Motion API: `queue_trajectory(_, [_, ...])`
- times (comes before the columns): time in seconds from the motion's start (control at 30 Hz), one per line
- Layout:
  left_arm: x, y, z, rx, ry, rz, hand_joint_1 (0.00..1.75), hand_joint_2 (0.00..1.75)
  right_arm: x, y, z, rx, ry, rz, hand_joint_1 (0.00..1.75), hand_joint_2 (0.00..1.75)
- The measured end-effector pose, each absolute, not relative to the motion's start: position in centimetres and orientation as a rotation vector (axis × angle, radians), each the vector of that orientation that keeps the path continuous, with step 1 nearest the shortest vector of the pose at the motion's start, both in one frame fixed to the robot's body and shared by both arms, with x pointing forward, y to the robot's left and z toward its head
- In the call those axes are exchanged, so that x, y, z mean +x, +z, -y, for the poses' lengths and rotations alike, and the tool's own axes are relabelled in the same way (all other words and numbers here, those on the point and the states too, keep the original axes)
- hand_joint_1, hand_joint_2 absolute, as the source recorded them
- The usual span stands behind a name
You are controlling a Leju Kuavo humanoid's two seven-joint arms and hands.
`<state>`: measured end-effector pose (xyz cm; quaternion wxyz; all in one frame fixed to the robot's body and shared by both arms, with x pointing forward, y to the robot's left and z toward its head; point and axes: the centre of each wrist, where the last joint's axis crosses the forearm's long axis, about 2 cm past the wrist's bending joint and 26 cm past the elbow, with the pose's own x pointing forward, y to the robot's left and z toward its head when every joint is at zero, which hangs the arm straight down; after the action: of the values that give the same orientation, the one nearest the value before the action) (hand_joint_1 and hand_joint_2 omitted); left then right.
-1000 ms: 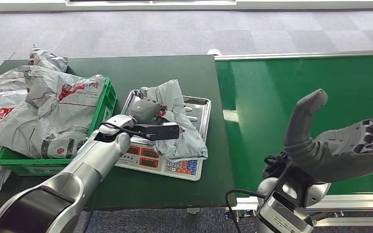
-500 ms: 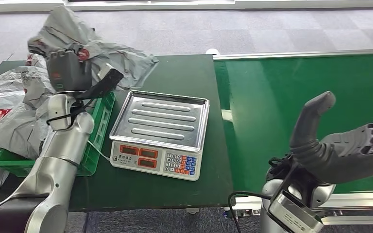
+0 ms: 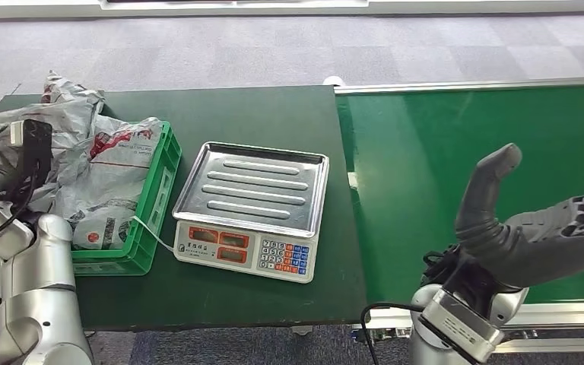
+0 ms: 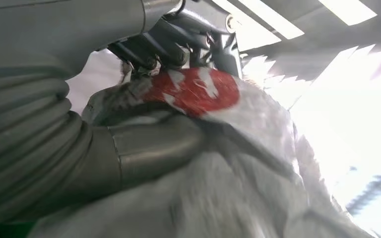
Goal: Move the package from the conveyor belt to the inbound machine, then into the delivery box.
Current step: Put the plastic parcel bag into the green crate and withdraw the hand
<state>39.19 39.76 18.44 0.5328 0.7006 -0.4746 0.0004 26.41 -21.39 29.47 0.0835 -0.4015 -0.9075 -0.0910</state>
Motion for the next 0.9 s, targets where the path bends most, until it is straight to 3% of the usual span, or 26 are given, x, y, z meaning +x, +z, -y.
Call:
queue_trajectory(0.13, [37.5,15.4,-40.8,1.66,-0.049,1.024,0.0,0.0,26.2,29.6,21.5,-1.223,-0.261,2.694,0.0,1.75])
queue_trajectory(0.3, [36.7,15.4,-40.8,1.672,-0.116,1.146,0.0,0.0,26.2,29.6,21.5,-1.229,-0.256,2.693,0.0,1.75])
queue_trajectory(0.4, [36.6,16.6,-40.5,1.663,-0.103,1.295,0.0,0.0,26.2,29.6,21.5,-1.232,-0.252,2.693,0.0,1.75])
queue_trajectory(0.53, [36.3,18.0,-39.4,1.579,0.038,1.73,0.0,0.0,26.3,29.6,21.4,-1.224,-0.255,2.705,0.0,1.75])
queue_trajectory(0.67, [35.2,19.7,-37.0,1.341,0.608,2.06,0.0,1.75,26.7,29.1,21.2,-1.177,-0.261,2.7,0.0,1.75])
queue_trajectory(0.77, [34.3,22.4,-34.1,1.086,0.786,2.258,0.0,1.75,27.3,28.2,20.5,-1.076,-0.291,2.702,0.0,1.75])
queue_trajectory(0.9, [32.9,24.7,-29.7,0.693,0.733,2.495,0.0,1.75,28.4,26.5,19.1,-0.861,-0.373,2.662,0.0,1.75])
